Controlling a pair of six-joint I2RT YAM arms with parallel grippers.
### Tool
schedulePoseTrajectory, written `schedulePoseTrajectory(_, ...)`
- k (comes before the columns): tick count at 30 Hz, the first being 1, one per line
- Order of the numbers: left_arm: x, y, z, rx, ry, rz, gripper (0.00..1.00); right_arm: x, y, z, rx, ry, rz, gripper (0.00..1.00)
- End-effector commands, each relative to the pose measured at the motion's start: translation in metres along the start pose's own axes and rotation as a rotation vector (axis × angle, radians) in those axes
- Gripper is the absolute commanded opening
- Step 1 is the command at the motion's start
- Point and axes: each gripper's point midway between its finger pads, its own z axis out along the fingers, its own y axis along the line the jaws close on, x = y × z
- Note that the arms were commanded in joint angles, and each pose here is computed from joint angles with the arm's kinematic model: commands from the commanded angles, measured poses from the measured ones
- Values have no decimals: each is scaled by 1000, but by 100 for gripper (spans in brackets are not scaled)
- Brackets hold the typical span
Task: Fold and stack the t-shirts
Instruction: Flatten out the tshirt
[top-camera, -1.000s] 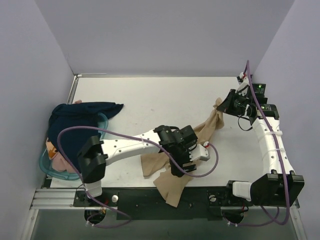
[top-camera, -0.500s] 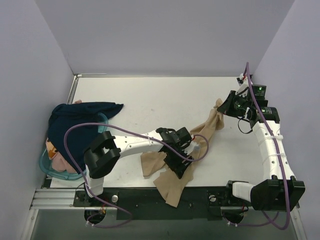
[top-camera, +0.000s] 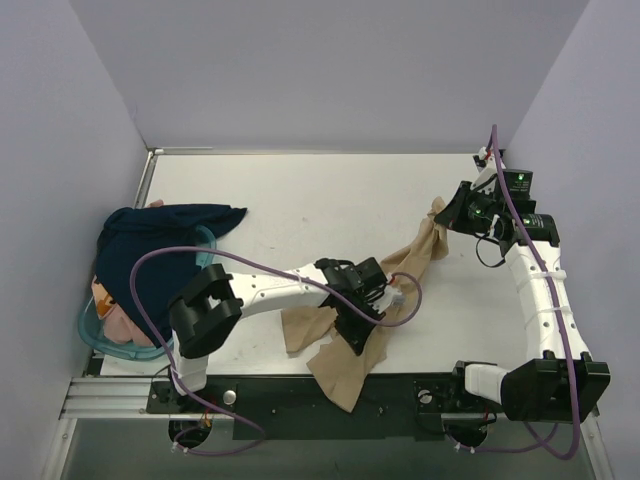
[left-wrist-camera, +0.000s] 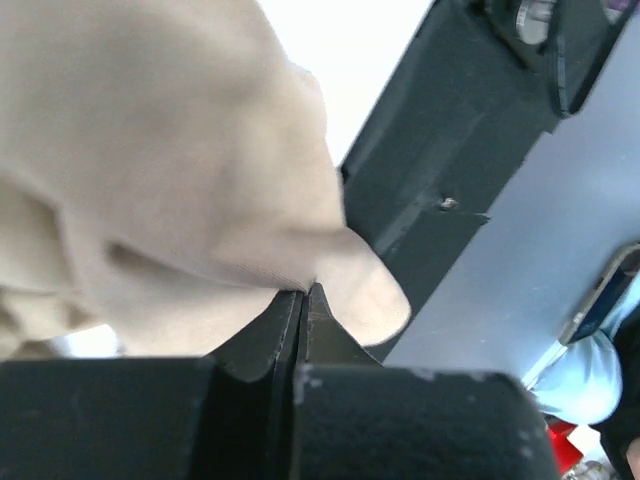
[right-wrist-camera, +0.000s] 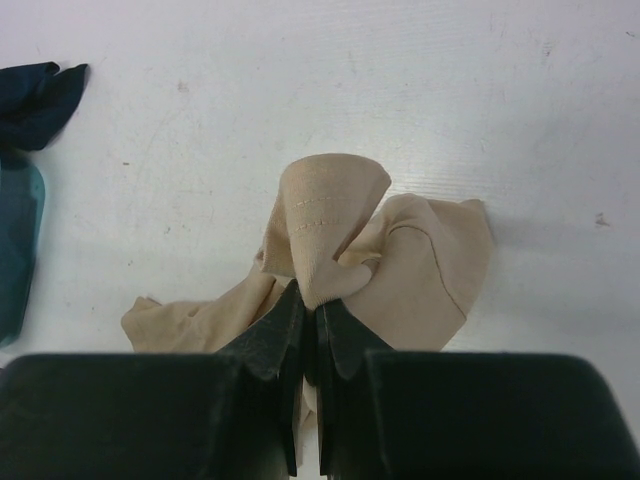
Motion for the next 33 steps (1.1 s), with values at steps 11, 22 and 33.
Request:
schedulePoseTrajectory(11,-124,155,-412,-921,-793,158,0,-217,27,-108,16,-552,-81,0)
schedulePoseTrajectory(22,-68,81,-590,-1362,-1039,249,0,-231,122,-220,-189,-760,-407,0)
schedulePoseTrajectory(33,35,36,-611,-1416,-1062,258,0,-136,186,-308,-329,-818,-659,0)
